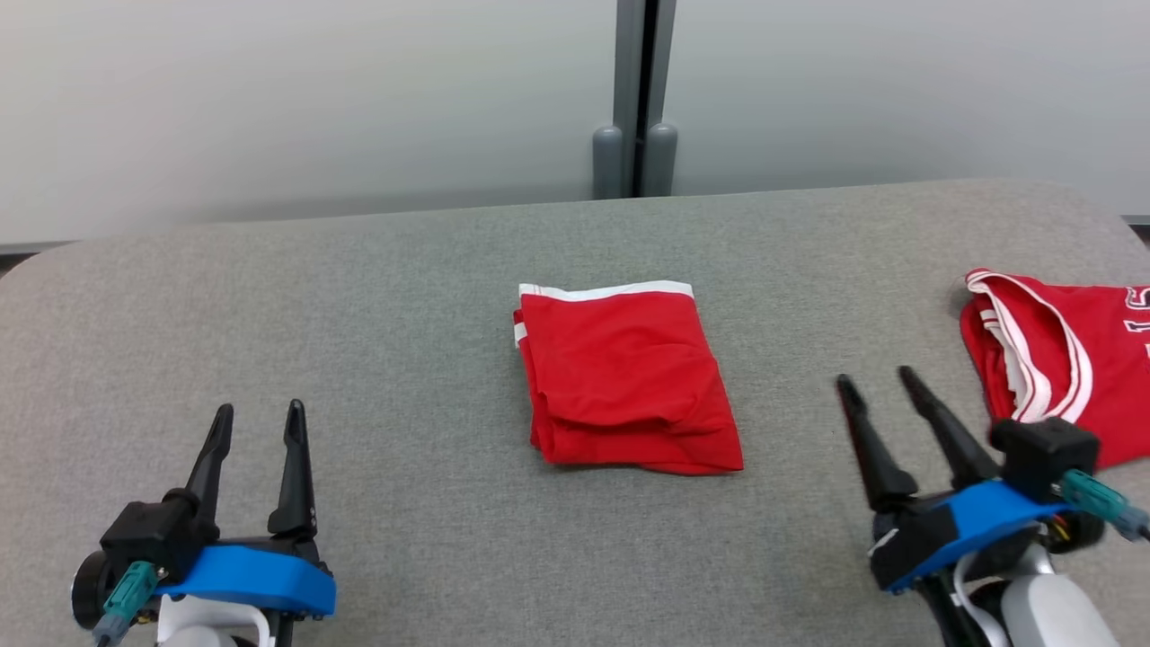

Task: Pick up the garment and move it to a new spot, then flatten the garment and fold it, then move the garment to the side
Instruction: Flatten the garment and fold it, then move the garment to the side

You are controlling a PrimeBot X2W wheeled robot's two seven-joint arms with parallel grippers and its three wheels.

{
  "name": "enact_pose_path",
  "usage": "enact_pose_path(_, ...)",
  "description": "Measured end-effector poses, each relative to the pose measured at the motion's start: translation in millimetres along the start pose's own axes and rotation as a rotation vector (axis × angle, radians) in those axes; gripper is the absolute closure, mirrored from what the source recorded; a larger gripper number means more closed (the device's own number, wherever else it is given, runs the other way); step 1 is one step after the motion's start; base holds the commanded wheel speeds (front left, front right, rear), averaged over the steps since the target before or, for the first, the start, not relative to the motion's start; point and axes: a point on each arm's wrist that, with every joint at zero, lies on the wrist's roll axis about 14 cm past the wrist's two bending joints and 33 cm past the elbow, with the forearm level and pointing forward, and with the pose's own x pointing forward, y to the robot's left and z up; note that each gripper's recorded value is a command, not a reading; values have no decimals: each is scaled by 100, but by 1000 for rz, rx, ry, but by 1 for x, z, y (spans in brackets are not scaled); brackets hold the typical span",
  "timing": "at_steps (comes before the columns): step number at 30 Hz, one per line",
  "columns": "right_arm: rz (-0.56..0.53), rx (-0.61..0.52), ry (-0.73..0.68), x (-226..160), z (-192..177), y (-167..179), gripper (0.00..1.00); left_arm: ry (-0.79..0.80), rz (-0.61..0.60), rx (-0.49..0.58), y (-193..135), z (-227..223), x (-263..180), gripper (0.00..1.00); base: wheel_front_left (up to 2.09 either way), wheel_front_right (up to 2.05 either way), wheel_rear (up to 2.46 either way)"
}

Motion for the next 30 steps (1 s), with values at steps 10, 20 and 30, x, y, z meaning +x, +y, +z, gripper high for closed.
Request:
enact_pose_path(10,-144,-66,-47,-25,0,-39,0,0,13,2,1,0,-8,0,0,0,0)
enact_pose_path(20,-160,-73,-57,-34,0,-42,0,2,25,3,4,0,-16,0,0,0,0)
enact_pose_path(30,-158,-56,-47,-36,-5,-38,0,14,27,8,4,-4,-19,0,0,0,0)
